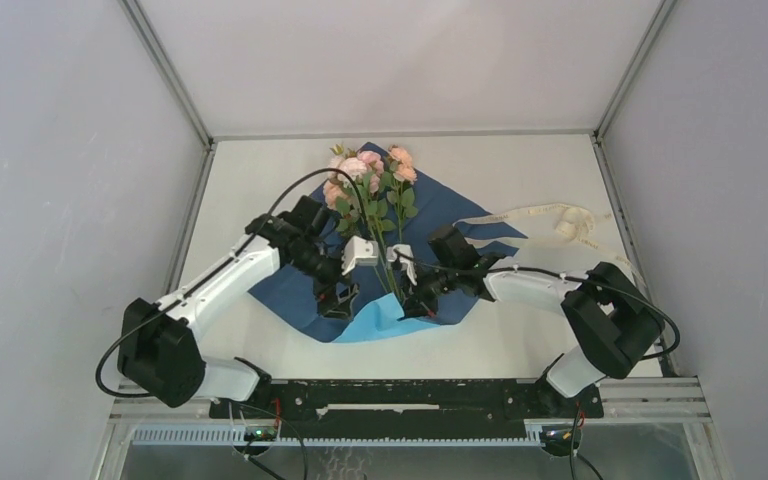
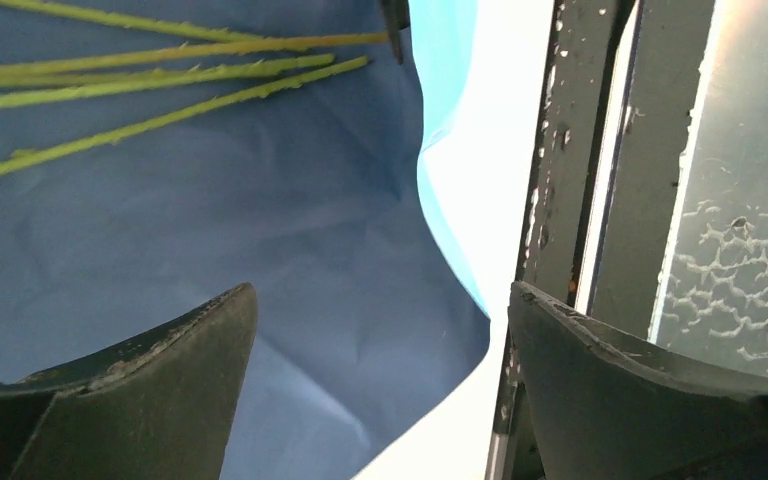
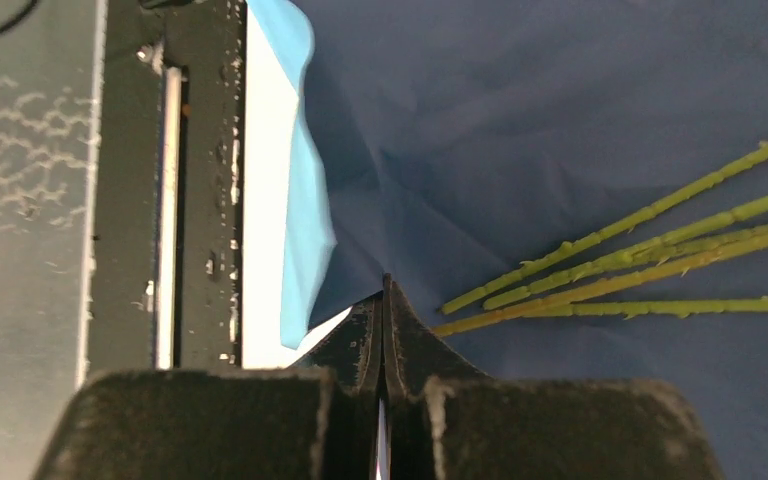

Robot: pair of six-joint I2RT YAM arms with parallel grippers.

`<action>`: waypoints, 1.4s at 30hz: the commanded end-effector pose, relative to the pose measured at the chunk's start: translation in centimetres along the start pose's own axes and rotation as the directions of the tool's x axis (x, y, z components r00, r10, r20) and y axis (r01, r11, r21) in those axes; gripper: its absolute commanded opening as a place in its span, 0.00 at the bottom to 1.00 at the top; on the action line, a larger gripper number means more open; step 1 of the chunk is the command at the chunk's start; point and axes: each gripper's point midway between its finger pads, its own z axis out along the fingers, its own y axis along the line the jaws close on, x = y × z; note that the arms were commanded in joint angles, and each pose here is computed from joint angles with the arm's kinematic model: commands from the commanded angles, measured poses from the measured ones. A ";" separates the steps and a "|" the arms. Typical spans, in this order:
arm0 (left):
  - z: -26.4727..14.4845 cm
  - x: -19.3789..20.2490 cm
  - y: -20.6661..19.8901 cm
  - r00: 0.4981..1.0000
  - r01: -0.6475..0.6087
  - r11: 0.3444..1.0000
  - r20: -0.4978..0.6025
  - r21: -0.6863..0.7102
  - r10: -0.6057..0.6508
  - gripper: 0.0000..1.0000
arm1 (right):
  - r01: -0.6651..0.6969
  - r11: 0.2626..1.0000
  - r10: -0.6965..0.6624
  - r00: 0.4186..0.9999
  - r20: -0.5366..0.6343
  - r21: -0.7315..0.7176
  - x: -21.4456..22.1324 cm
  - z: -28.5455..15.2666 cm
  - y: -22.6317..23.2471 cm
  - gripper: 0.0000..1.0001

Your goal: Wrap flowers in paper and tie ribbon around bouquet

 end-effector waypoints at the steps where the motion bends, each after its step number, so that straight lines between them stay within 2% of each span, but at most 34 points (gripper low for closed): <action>1: 2.6 -2.1 -0.6 0.986 -0.068 0.996 0.155 0.061 0.058 1.00 | -0.104 0.992 0.109 0.991 0.072 -0.079 -2.5 -0.7 0.9 0.00; 6: 5.3 -2.7 1.6 0.987 0.006 0.999 0.160 -0.038 0.000 1.00 | -0.149 0.986 0.154 0.986 0.063 -0.078 -2.2 -0.8 0.9 0.00; 8: 6.3 -2.5 2.1 0.990 0.043 0.998 0.135 -0.043 -0.037 0.91 | -0.161 0.984 0.166 0.984 0.060 -0.079 -2.2 -0.8 0.9 0.03; 9: 6.7 -2.3 2.1 0.991 0.060 0.998 0.122 -0.034 -0.056 0.81 | -0.168 0.983 0.172 0.983 0.057 -0.070 -2.1 -0.9 0.8 0.05; 13: 7.0 -1.9 1.9 0.991 0.095 0.995 0.100 -0.012 -0.094 0.11 | -0.224 0.974 0.225 0.971 0.075 -0.029 -2.5 -2.0 0.2 0.21; 14: 7.0 -1.9 1.7 0.990 0.097 0.995 0.103 -0.004 -0.096 0.02 | -0.244 0.970 0.245 0.966 0.088 -0.018 -2.8 -2.4 0.0 0.27; 17: 6.7 -2.0 1.3 0.988 0.107 0.994 0.108 0.009 -0.107 0.00 | -0.299 0.954 0.294 0.943 0.154 0.007 -4.1 -4.5 -0.9 0.39; 19: 6.4 -2.2 2.1 0.983 0.144 0.989 0.116 -0.028 -0.140 0.00 | -0.341 0.940 0.331 0.920 0.212 0.015 -5.3 -5.8 -1.5 0.41; 21: 6.1 -2.2 3.3 0.975 0.198 0.978 0.120 -0.067 -0.189 0.00 | -0.436 0.899 0.410 0.872 0.265 0.045 -5.7 -6.7 -3.3 0.41; 24: 6.1 -1.6 4.4 0.957 0.275 0.958 0.121 -0.077 -0.265 0.00 | -0.639 0.753 0.566 0.750 0.342 0.156 -4.3 -6.6 -7.9 0.30; 27: 6.4 -1.0 4.9 0.934 0.344 0.937 0.116 -0.054 -0.336 0.00 | -0.771 0.597 0.703 0.636 0.318 0.224 -1.0 -5.4 -10.6 0.26; 31: 6.1 -0.9 4.6 0.920 0.373 0.928 0.132 -0.006 -0.369 0.00 | -0.833 0.450 0.799 0.536 0.271 0.321 3.7 -4.5 -11.8 0.23; 33: 5.5 -1.1 4.2 0.925 0.355 0.935 0.144 0.006 -0.352 0.00 | -0.856 0.360 0.852 0.464 0.243 0.372 6.6 -4.4 -11.8 0.22; 35: 4.9 -1.6 3.2 0.933 0.324 0.946 0.156 0.031 -0.325 0.00 | -0.868 0.300 0.882 0.411 0.232 0.395 8.4 -4.5 -11.8 0.21; 39: 3.4 -1.9 0.1 0.964 0.214 0.972 0.140 0.099 -0.227 0.00 | -0.862 0.239 0.899 0.370 0.233 0.446 10.3 -5.1 -11.8 0.20; 42: 3.4 -0.6 -1.0 0.975 0.199 0.973 0.078 0.116 -0.209 0.00 | -0.865 0.244 0.898 0.372 0.235 0.439 10.0 -5.4 -11.7 0.20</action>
